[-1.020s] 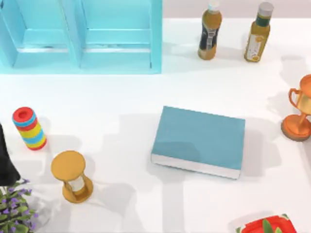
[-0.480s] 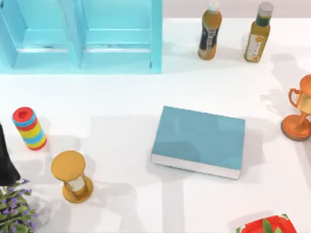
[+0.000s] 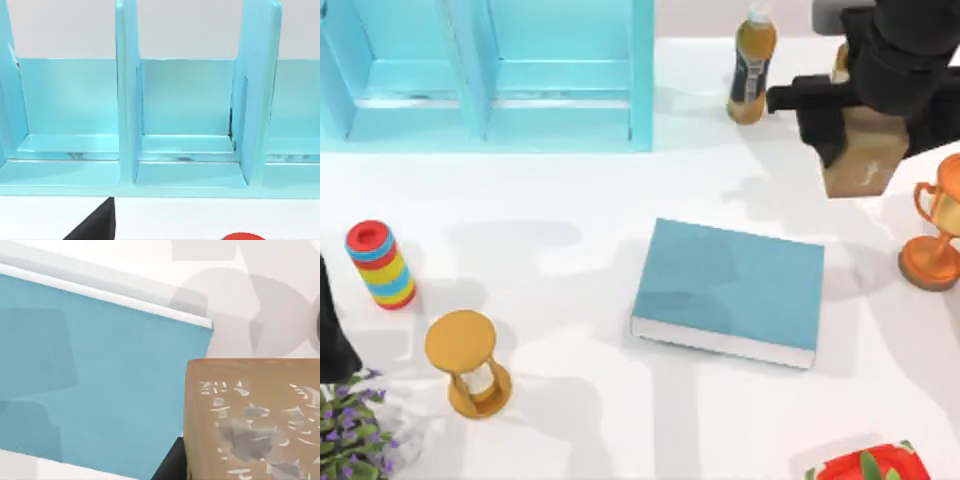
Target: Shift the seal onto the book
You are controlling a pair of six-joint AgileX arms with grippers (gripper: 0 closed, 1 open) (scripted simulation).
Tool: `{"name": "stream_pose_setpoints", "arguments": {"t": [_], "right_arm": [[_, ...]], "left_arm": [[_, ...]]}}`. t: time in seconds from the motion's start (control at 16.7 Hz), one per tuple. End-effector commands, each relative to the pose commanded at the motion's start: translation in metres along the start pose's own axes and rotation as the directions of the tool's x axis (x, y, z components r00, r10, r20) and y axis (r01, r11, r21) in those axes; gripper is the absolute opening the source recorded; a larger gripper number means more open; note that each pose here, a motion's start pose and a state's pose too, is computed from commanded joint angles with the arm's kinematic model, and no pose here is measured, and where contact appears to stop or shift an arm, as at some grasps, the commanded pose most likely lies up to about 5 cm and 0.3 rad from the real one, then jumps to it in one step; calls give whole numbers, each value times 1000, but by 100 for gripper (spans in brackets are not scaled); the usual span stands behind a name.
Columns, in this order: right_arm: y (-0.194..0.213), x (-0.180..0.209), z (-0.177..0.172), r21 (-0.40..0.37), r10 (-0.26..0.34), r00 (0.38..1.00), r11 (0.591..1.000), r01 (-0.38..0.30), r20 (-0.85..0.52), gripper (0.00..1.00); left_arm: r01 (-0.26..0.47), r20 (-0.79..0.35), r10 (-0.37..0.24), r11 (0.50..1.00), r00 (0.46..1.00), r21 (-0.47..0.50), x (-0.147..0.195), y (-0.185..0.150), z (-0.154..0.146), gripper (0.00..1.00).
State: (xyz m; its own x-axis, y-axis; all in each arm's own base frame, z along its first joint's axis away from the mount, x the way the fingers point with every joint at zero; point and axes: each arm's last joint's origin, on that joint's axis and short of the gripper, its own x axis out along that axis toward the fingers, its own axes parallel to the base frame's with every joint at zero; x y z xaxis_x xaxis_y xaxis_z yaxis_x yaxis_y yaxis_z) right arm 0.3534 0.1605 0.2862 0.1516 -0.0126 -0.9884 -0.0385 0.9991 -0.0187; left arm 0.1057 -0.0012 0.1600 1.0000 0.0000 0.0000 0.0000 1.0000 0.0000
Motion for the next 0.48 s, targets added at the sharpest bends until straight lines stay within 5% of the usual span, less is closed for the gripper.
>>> {"name": "stream_pose_setpoints", "arguments": {"t": [0.24,0.48], "right_arm": [[67,45,-9,11,16,996,1000,-15,-84,0],[85,77,-11,54,19,989,998,-11,-143,0]], "left_arm": [[0,0,0,1000,1000,0,0,0,0,100],[0,0,0,1000,1000,0,0,0,0,100]]}}
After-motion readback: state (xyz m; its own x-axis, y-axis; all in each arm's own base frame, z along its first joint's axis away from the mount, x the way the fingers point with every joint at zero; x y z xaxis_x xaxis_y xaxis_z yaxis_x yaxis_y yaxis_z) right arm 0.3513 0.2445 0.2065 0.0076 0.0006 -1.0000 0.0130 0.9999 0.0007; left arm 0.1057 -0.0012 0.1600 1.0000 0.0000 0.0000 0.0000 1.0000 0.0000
